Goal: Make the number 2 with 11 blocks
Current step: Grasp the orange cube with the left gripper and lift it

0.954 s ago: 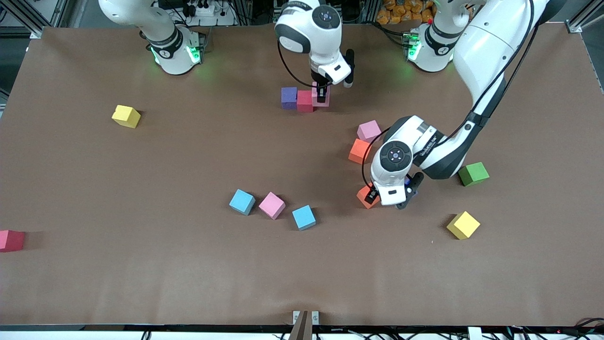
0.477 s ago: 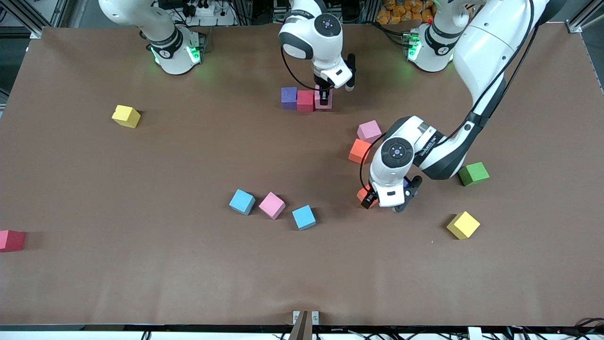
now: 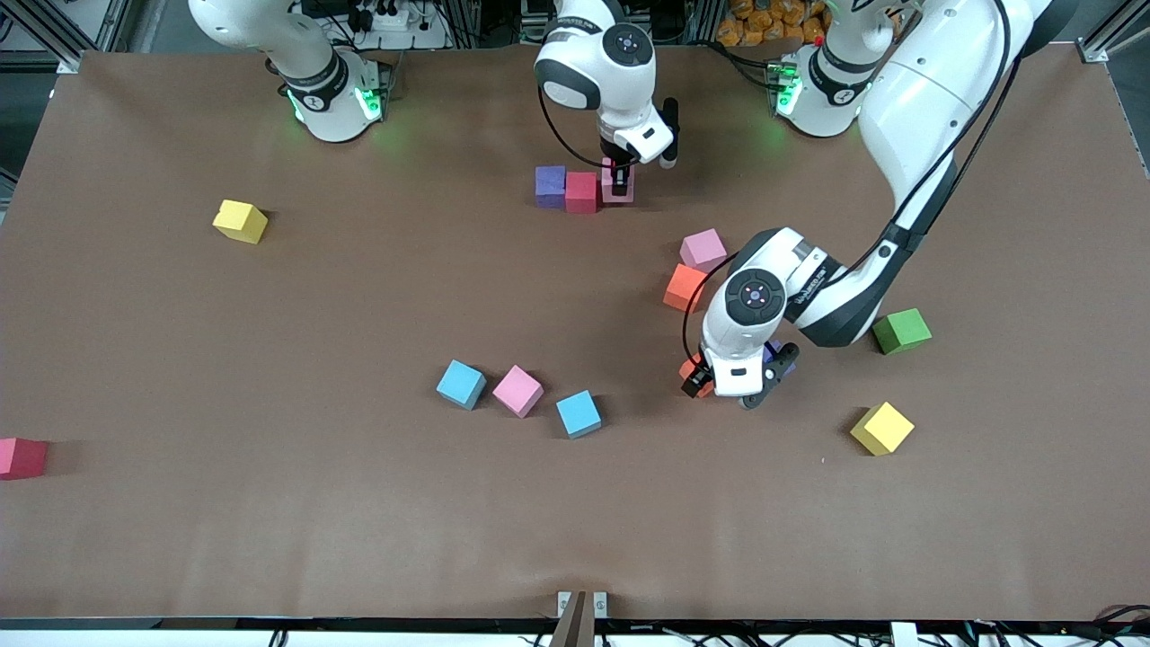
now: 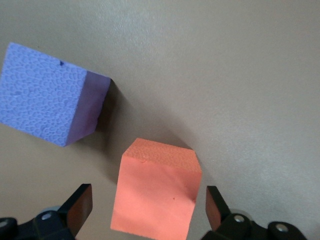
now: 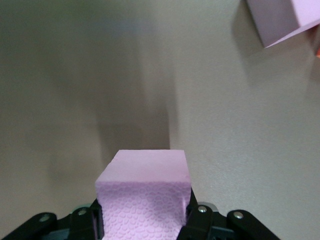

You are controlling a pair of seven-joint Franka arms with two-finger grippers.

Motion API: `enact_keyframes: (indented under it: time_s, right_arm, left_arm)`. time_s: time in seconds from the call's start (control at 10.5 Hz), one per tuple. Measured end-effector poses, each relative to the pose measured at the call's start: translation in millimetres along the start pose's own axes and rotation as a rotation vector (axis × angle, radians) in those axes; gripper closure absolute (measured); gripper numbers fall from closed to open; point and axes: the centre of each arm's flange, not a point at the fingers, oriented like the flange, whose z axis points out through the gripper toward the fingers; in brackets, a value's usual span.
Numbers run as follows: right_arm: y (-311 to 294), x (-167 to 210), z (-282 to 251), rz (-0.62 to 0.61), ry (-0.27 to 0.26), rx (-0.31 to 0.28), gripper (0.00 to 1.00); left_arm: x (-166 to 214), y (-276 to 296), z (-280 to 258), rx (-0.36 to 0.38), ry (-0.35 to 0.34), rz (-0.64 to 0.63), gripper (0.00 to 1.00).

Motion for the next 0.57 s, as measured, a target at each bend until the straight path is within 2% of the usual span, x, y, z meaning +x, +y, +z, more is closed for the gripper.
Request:
enact_keyframes:
  time_s: [0.48, 0.57]
  right_arm:
    - [0.7, -4.2, 16.0, 0.002, -0.024, 0.008, 0.42]
    - [1.2, -6.3, 18.4, 0.004, -0.028, 0.008, 0.42]
  left_arm:
    - [-1.6, 1.5, 12.4, -0.012, -0.016, 0.008, 0.01]
    - [-1.0, 1.4, 13.6, -0.013, -0.018, 0.013, 0.11]
